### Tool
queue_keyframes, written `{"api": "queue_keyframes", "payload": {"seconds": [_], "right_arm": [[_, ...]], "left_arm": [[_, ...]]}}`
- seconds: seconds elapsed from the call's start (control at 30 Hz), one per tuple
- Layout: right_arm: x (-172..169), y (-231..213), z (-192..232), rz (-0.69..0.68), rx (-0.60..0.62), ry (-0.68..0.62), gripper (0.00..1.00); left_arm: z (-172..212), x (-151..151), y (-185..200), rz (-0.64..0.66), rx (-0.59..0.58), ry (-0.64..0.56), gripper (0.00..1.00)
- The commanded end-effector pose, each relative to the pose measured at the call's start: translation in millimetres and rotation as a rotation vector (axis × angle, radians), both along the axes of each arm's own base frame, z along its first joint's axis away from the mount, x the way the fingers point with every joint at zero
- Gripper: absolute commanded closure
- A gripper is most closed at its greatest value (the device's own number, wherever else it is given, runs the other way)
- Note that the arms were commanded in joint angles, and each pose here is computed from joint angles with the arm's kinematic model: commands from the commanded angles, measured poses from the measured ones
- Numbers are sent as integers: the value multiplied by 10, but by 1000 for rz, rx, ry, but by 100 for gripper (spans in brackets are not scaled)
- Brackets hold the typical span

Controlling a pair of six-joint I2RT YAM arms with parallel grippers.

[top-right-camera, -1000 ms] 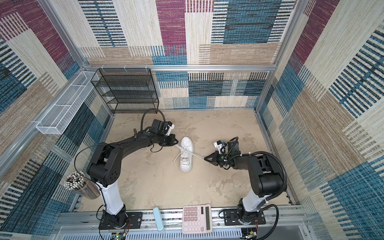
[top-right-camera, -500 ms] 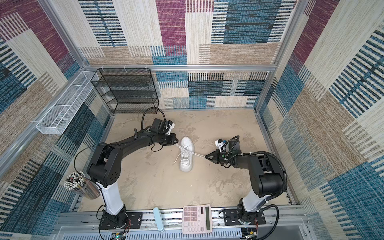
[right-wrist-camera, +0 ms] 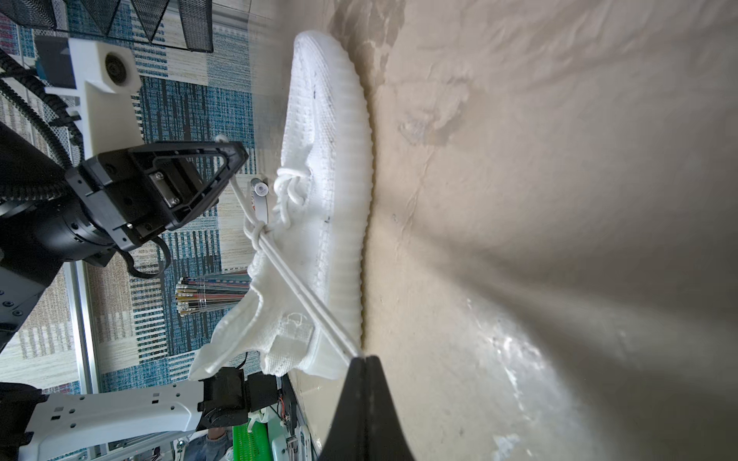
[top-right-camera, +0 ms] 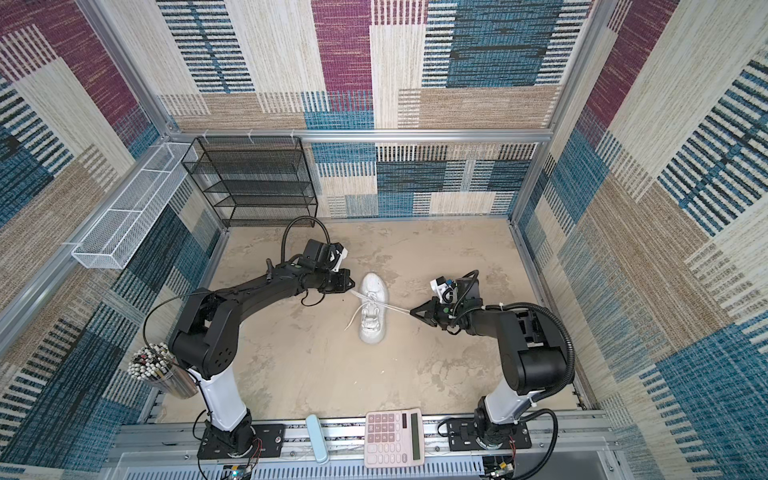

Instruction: Tie the shoes

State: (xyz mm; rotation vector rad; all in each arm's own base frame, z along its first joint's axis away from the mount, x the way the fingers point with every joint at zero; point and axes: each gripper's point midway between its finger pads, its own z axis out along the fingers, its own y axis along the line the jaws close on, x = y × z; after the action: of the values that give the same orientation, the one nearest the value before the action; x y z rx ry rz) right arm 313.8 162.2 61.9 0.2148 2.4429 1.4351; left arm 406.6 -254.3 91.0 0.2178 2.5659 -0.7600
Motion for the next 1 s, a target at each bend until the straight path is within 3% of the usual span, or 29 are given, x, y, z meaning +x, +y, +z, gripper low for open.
{"api": "queue_keyframes", "payload": {"seconds": [0.0, 0.1, 0.17, 0.33, 0.5, 0.8, 0.93, 0.97], "right_arm": [[39, -84, -81, -52, -32, 22, 100], [51, -70, -73, -53, -25, 20, 100], [66, -50, -59, -50, -27, 19, 100], [75, -200, -49, -89, -72, 13, 100], [97, -219, -46, -97, -68, 13, 100], [176, -186, 97, -45, -86, -29, 100], [182, -191, 163, -41, -96, -45, 83], [182, -190, 169, -39, -95, -45, 78]], "left_arm": [[33, 148, 168, 80, 48, -52, 100], [33, 124, 24, 45, 50, -50, 100], [23, 75, -96, 1, 112, -53, 100], [-21, 197, 244, 142, 76, -48, 100], [17, 194, 362, 155, 138, -54, 100], [60, 107, -82, 55, 31, -25, 100], [56, 104, -133, 48, 6, -6, 100], [61, 110, -133, 53, 4, -7, 94]]}}
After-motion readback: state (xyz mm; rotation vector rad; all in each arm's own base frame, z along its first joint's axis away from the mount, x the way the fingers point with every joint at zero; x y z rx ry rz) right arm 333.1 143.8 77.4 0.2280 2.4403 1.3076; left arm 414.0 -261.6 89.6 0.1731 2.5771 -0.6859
